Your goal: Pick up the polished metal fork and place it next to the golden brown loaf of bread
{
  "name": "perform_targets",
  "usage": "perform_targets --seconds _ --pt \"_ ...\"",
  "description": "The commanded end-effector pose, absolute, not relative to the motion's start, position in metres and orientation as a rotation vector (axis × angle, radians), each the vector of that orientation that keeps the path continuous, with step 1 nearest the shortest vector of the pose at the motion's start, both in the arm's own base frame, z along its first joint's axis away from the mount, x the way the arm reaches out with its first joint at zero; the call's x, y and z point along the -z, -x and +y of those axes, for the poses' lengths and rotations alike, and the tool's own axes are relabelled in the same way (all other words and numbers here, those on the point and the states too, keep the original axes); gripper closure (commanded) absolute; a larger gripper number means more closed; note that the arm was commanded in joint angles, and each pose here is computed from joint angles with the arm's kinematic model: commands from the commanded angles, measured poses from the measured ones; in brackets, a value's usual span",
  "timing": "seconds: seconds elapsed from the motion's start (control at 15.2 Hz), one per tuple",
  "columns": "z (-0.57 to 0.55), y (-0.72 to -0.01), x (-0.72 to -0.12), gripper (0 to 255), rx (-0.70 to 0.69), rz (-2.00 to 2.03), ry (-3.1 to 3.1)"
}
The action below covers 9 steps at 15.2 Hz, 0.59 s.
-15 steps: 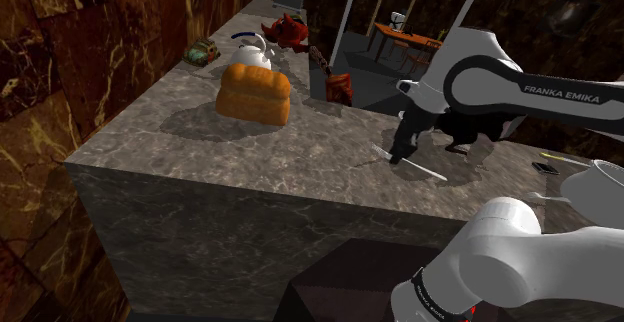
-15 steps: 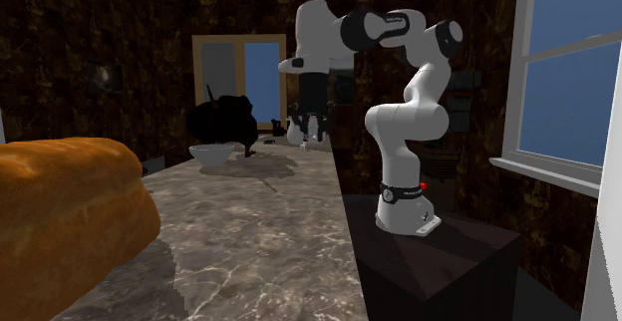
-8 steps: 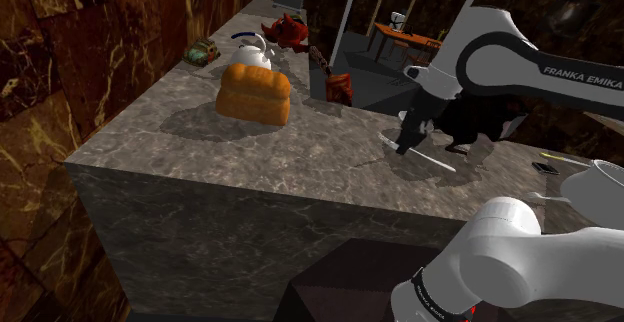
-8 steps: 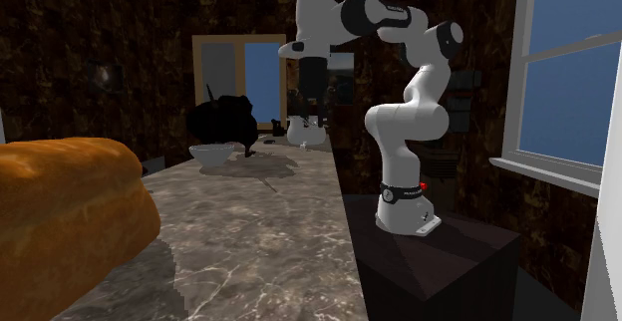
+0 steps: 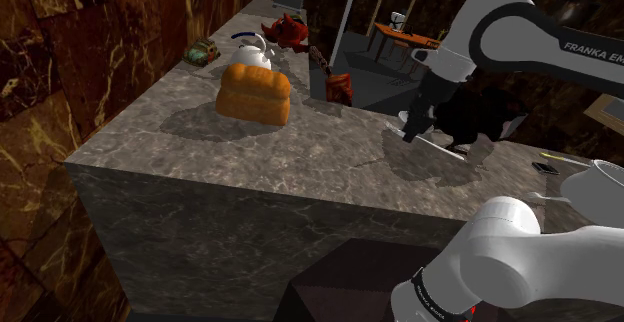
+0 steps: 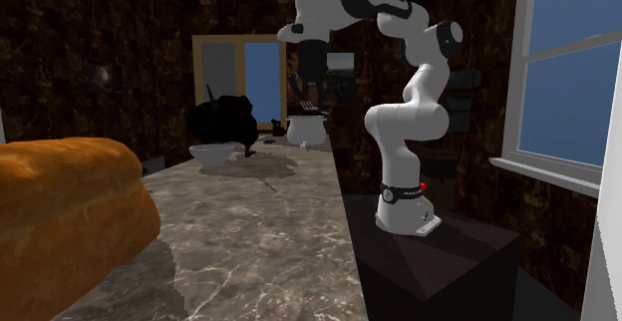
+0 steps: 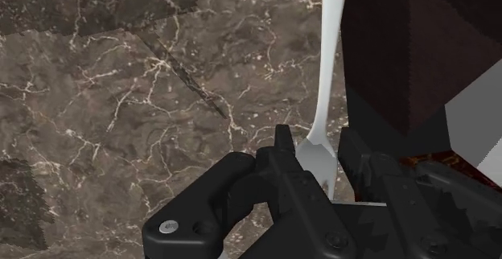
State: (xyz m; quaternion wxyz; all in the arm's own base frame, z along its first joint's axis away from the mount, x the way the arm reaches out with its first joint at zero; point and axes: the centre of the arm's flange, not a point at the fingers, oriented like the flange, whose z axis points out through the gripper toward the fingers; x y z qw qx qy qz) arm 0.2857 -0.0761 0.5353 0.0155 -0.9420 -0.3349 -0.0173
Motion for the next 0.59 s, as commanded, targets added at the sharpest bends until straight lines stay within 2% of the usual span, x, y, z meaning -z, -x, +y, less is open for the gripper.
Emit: perform_targets --seconds 0.0,0.33,0.53 --pt "-0.075 -0.285 -0.547 255 0.053 -1.042 2.93" --pt "-0.075 -0.285 -0.572 255 0.053 -1.042 2.93" --pt "-0.05 -0.316 -0.572 255 0.053 -1.042 2.93"
